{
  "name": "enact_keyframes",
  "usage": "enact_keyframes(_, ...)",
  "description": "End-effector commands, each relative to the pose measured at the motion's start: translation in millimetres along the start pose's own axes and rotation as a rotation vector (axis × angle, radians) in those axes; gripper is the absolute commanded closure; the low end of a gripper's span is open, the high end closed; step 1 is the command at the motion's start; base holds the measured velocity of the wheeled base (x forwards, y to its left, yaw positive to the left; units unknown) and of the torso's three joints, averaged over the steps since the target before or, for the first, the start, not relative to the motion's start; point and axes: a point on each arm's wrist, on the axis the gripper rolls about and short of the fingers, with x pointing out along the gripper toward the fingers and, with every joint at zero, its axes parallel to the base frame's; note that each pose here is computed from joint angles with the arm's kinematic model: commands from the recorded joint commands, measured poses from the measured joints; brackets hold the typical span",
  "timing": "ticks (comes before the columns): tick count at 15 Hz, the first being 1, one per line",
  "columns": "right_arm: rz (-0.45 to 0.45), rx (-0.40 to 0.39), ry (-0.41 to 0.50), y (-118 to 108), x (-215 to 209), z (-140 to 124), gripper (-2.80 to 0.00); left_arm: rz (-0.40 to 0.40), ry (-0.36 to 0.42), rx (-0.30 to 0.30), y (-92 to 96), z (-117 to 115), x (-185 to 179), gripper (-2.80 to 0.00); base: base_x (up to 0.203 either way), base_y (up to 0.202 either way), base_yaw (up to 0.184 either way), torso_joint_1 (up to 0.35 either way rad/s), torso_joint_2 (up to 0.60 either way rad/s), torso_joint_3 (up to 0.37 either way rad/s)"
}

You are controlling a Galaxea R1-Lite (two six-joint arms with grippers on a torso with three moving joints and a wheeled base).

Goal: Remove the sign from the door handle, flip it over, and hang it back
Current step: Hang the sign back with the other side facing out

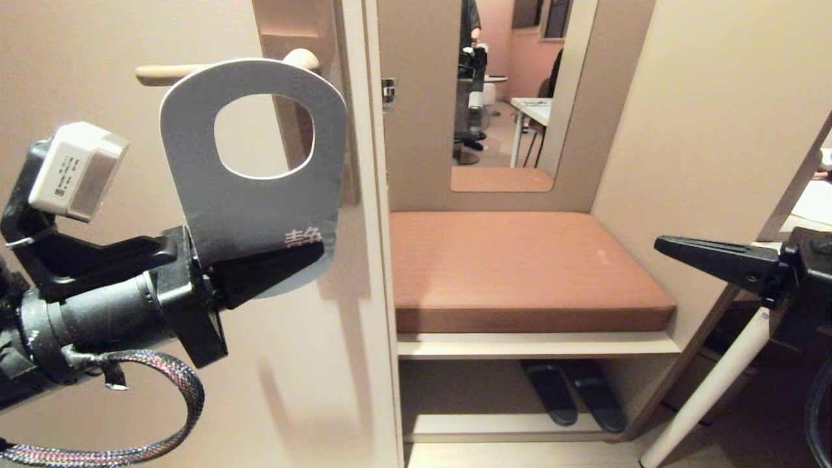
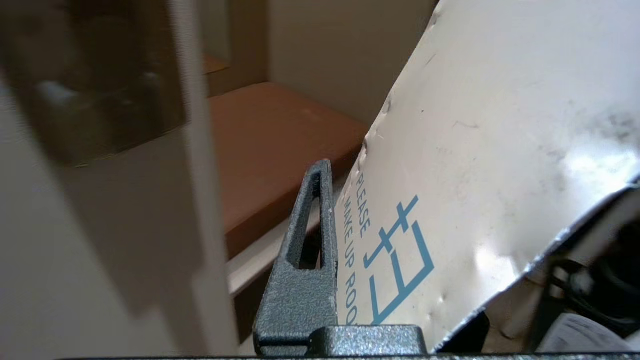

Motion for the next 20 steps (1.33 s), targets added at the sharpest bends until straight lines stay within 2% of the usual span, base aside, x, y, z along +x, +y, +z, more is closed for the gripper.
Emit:
enact_keyframes(1, -0.090, -0.010, -0.006, 3.5, -13.3, -10.4, 0.00, 0.087, -0.025, 0.022, 6.7, 2.2, -12.6, 0.00, 0.000, 0.000, 0.000, 0.000, 0.00, 0.000)
enact_keyframes(4, -0.237, -0.020, -0.019, 8.4, -34.1, -27.1, 0.00, 0.226, -0.020, 0.081, 24.0, -1.3, -28.3, 0.00, 0.000, 0.000, 0.000, 0.000, 0.00, 0.000)
enact_keyframes(7, -0.396, -0.023, -0.058, 14.4, -57.9, -44.0, 0.00, 0.413, 0.011, 0.148, 39.4, -8.7, -41.6, 0.00, 0.000, 0.000, 0.000, 0.000, 0.00, 0.000)
enact_keyframes(10, -0.503, -0.018, -0.072, 18.9, -82.5, -71.4, 0.00, 0.582, 0.028, 0.136, 38.8, -18.2, -50.4, 0.00, 0.000, 0.000, 0.000, 0.000, 0.00, 0.000)
enact_keyframes(12, -0.600, -0.009, -0.080, 19.1, -97.6, -90.7, 0.00, 0.623, 0.034, 0.124, 33.7, -25.2, -58.2, 0.00, 0.000, 0.000, 0.000, 0.000, 0.00, 0.000)
enact_keyframes(15, -0.639, -0.007, -0.089, 24.9, -112.1, -116.8, 0.00, 0.628, 0.038, 0.123, 27.2, -31.5, -66.4, 0.00, 0.000, 0.000, 0.000, 0.000, 0.00, 0.000)
enact_keyframes(17, -0.731, -0.002, -0.093, 28.7, -123.3, -132.5, 0.00, 0.629, 0.048, 0.120, 25.1, -36.0, -69.3, 0.00, 0.000, 0.000, 0.000, 0.000, 0.00, 0.000)
enact_keyframes(20, -0.757, -0.020, -0.087, 41.7, -139.4, -159.4, 0.00, 0.631, 0.056, 0.119, 23.9, -39.3, -71.1, 0.00, 0.000, 0.000, 0.000, 0.000, 0.00, 0.000)
